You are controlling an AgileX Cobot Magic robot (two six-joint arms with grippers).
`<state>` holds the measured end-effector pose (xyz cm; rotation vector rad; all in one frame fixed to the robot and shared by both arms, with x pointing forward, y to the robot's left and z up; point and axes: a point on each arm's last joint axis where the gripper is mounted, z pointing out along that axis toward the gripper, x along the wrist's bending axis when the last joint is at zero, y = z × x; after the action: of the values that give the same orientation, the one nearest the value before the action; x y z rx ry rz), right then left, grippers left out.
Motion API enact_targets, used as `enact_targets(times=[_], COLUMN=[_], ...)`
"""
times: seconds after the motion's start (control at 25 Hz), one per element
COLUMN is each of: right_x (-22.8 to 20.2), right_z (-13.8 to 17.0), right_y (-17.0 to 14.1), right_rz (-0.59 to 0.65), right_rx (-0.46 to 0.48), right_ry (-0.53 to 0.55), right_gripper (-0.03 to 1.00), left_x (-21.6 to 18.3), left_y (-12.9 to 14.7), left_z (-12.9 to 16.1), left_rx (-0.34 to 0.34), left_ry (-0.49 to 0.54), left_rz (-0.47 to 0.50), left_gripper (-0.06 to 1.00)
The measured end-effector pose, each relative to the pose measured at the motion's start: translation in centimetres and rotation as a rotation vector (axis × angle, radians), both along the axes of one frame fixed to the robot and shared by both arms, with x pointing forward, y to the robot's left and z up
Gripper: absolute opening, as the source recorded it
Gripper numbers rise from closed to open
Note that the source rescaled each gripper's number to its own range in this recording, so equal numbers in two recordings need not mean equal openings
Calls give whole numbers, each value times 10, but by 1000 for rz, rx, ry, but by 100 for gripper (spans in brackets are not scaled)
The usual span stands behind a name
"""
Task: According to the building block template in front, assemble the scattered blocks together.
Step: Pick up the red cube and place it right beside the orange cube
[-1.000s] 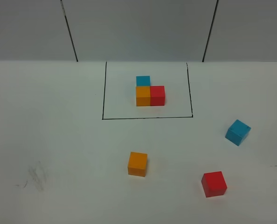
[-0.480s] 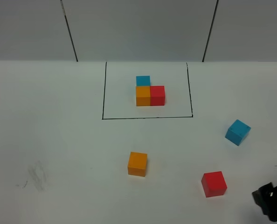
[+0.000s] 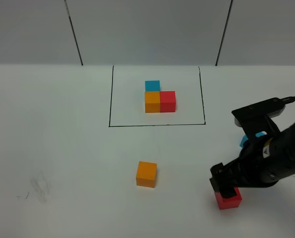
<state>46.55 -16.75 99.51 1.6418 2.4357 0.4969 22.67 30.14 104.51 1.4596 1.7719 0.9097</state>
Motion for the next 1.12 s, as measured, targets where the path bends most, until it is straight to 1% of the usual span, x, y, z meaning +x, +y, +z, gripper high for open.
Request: enact_targets(times=[0.12, 0.24, 0.4, 0.56, 0.88, 1.12], right_x=[9, 12, 15, 22, 29, 35], right_z=[-9, -17, -22, -28, -51, -67], right_y=[7, 8, 6, -2, -6, -3], right_rz=[-93, -128, -167, -225, -261, -264], right_rx=[58, 59, 57, 53, 2, -3], right_ry=[57, 93, 105, 124, 173, 179], right_gripper=[78, 73, 72, 72, 72, 72], left_x=[0, 0, 0, 0, 0, 0], left_y=[0, 0, 0, 0, 0, 0], left_z=[0, 0, 0, 0, 0, 0], left_rx=[0, 0, 1, 1, 1, 1], left_ry=[0, 0, 0, 0, 0, -1], left_rz=[0, 0, -1, -1, -1, -1], left_gripper=[1, 1, 1, 1, 1, 0])
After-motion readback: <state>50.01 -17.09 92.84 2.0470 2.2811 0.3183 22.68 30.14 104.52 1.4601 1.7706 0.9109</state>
